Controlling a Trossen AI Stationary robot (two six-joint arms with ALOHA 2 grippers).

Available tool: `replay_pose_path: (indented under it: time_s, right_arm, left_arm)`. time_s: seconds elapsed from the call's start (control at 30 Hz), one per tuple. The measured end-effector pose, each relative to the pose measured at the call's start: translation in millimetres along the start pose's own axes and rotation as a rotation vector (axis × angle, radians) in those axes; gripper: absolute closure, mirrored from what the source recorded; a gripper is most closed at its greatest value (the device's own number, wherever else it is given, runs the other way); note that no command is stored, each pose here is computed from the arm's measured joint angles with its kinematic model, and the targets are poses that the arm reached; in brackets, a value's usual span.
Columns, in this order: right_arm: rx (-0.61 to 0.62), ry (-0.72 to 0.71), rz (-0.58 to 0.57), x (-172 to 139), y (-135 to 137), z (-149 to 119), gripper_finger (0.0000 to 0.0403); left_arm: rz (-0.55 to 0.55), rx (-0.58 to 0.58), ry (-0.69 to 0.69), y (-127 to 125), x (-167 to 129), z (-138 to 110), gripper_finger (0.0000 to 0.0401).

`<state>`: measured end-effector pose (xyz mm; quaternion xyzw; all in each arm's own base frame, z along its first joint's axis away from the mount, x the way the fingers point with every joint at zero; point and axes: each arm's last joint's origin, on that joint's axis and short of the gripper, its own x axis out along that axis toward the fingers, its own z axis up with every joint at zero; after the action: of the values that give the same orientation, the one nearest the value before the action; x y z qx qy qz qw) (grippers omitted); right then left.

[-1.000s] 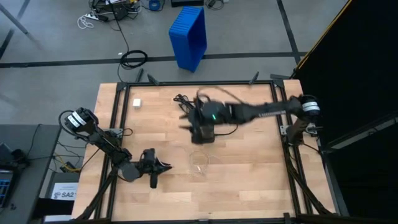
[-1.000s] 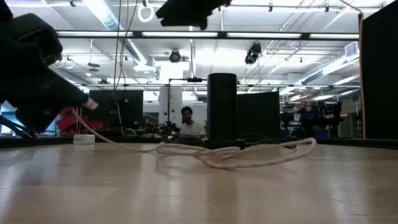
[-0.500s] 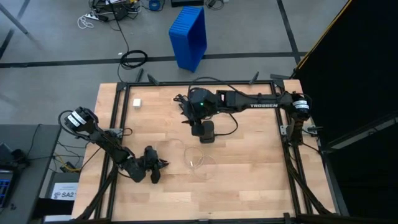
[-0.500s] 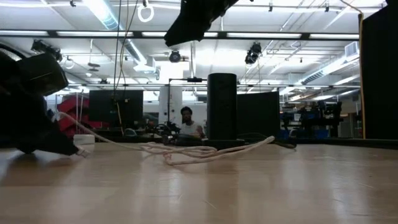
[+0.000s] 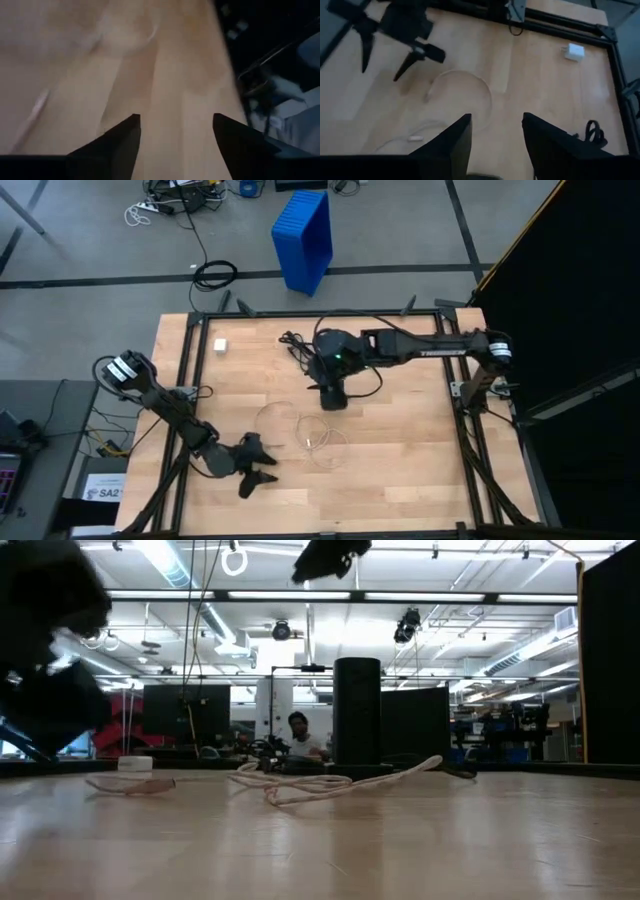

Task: Plug in charger
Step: Insert the charger cable into the charger adapter

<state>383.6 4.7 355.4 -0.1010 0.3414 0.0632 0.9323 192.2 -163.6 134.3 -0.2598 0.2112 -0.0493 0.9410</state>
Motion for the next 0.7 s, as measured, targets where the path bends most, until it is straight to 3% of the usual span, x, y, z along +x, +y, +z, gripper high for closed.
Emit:
replay_pose_path:
  time_s: [0.13,0.27,0.47,0.7]
  right_arm:
    - [-0.018,-0.027,0.038,-11,22,3,0.0257]
    - [-0.034,-0.014,0.066,-7,48,-8,0.0258]
    - [-0.052,-0.119,0.089,-14,91,-41,0.0269]
    - [0.032,-0.337,0.012,-27,113,-97,0.0278]
  left_arm:
    - [0.101,0.07,-0.167,-8,-8,27,0.0163]
    - [0.311,0.072,-0.241,8,-22,51,0.017]
    - [0.573,0.006,-0.224,39,-43,90,0.0184]
    - [0.976,-0.039,-0.225,79,-66,140,0.0189]
